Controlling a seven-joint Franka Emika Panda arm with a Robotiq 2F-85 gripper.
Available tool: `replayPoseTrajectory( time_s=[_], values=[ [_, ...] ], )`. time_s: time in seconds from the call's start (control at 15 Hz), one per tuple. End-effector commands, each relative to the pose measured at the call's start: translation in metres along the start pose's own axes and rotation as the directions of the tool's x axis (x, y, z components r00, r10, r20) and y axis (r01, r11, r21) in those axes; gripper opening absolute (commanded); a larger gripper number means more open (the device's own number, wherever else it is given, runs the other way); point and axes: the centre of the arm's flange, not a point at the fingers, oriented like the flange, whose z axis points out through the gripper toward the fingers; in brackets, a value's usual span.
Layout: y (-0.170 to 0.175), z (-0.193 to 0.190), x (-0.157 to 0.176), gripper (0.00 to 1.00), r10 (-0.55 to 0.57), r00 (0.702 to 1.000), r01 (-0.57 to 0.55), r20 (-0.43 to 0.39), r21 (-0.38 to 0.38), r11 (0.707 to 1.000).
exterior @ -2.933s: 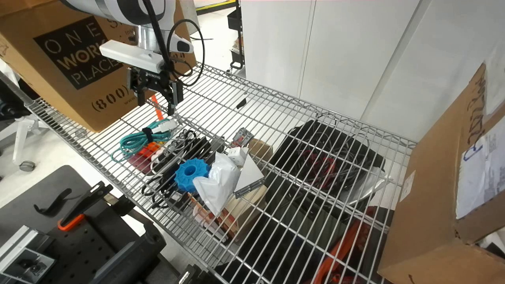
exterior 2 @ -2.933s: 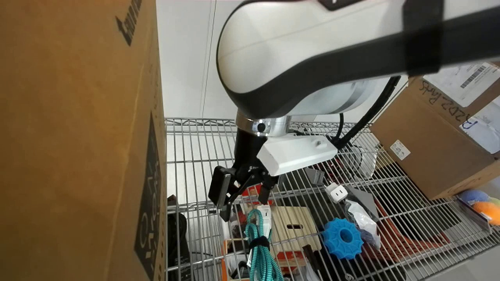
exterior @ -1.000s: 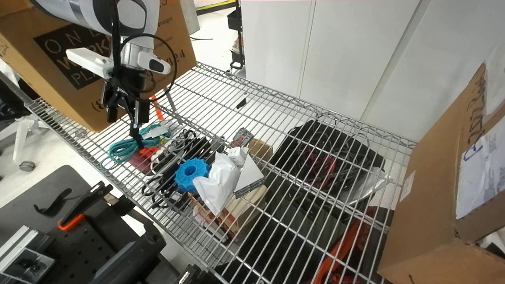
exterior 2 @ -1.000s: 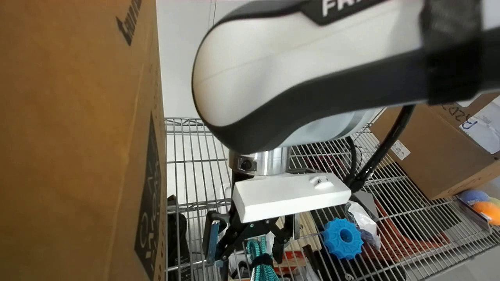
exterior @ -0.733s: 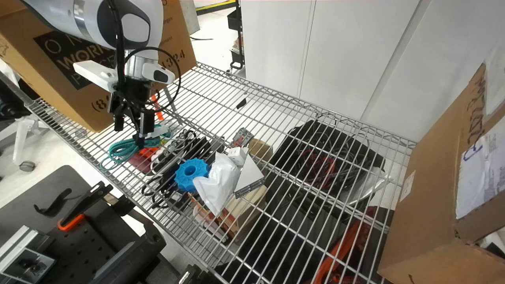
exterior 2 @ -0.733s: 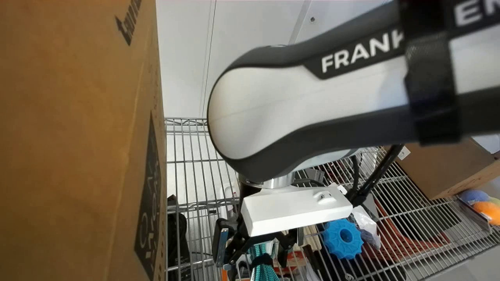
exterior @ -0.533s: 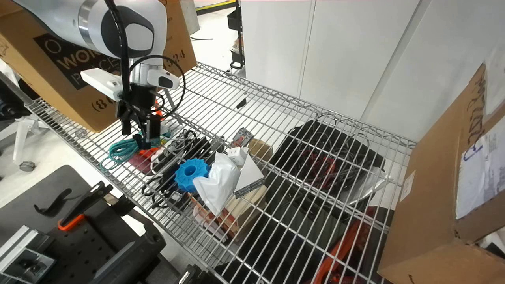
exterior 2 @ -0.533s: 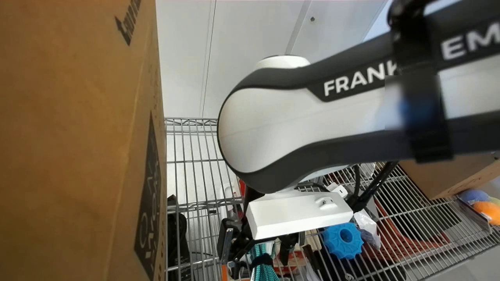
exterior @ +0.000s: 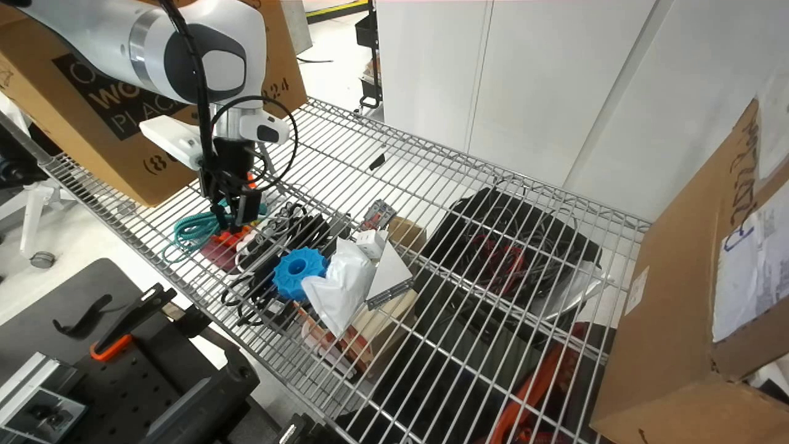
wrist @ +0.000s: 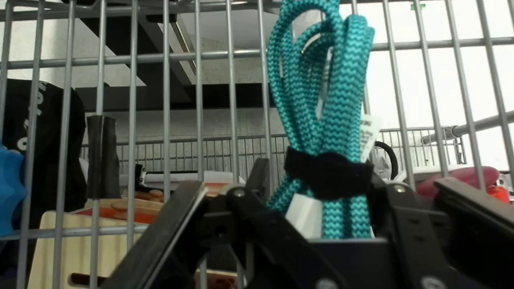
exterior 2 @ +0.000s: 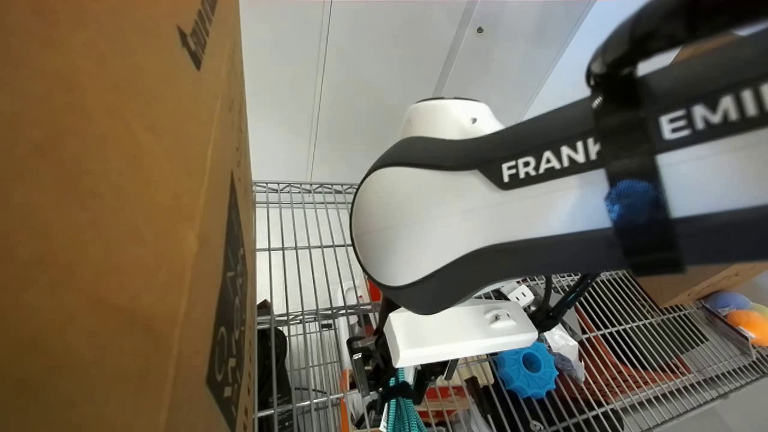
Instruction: Move the blue cable to the right
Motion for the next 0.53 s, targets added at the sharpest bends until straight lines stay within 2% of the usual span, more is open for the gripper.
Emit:
replayPoseTrajectory(
  time_s=[0.0,0.33,0.47],
  values=[
    [0.002,-0.004,-0.005,0.27,-0.024,0.998,0.025,-0.056,0.016,1.000],
    [0.005,-0.034,-0.022,0.25,-0.065,0.992,0.067,-0.107,0.012,0.998],
    [0.009,-0.050,-0.025,0.18,-0.058,0.986,0.062,-0.159,0.017,0.998]
  ],
)
